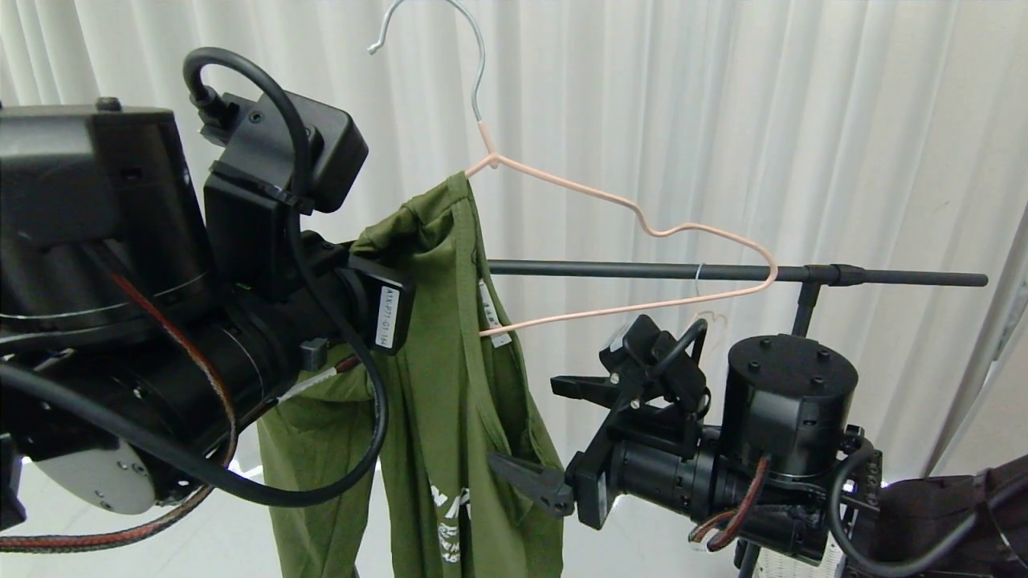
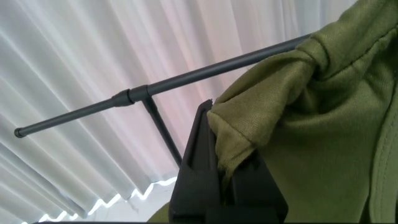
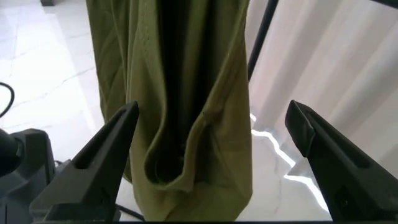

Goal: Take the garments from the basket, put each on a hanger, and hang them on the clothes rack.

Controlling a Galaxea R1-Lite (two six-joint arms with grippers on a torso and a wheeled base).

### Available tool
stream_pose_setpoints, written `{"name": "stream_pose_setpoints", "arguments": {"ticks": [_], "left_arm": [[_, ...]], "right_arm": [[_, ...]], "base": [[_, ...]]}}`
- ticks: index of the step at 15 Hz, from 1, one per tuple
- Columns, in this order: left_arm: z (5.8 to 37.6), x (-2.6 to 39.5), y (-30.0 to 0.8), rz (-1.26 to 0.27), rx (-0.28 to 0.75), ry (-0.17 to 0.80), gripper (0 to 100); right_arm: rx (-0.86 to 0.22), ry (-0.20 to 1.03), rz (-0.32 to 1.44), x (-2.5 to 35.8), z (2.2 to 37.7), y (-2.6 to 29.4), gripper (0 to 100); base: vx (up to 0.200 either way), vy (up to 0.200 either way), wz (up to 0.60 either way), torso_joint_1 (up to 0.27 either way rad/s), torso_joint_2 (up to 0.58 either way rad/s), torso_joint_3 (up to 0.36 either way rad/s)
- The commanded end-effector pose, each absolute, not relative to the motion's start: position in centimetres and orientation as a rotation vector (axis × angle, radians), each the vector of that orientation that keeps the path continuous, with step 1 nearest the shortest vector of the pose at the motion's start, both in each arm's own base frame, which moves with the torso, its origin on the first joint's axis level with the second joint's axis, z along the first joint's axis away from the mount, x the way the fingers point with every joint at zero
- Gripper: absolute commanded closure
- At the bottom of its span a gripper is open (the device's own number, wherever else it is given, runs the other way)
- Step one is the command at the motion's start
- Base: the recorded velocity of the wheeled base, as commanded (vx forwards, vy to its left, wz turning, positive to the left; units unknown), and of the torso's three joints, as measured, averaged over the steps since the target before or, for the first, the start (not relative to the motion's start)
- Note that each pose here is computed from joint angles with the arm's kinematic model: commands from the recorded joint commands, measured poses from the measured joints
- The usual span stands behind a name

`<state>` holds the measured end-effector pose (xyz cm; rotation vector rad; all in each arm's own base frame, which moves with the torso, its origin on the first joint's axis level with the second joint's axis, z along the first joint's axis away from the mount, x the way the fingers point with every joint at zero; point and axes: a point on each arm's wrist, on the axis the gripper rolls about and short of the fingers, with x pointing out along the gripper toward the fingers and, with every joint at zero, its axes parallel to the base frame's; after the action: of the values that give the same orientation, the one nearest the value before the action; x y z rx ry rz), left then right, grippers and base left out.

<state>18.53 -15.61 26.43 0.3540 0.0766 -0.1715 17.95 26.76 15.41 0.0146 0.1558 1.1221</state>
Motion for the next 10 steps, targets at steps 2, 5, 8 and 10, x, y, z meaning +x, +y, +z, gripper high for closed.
{"name": "stream_pose_setpoints", "arguments": {"ticks": [2,5,8,10], "left_arm": [[26.42,18.49,-15.56,-0.171,0.352,0.076,100],[26.20,18.41,-15.54,-0.173,0.357,0.082,100],[26.36,18.30,-15.43,-0.172,0.354,0.076,100],[26.40,18.27,-15.40,-0.172,0.353,0.075,100]], "right_arm": [[0.028,0.131,1.118,17.93,16.04,26.42,0],[0.032,0.121,1.111,18.07,16.32,26.19,0],[0.031,0.125,1.092,18.57,16.19,25.88,0],[0.023,0.146,1.082,18.86,15.54,25.86,0]], "base": [[0.000,0.000,0.00,0.000,0.00,0.000],[0.000,0.000,0.00,0.000,0.00,0.000],[0.000,0.000,0.00,0.000,0.00,0.000],[0.000,0.000,0.00,0.000,0.00,0.000]]}}
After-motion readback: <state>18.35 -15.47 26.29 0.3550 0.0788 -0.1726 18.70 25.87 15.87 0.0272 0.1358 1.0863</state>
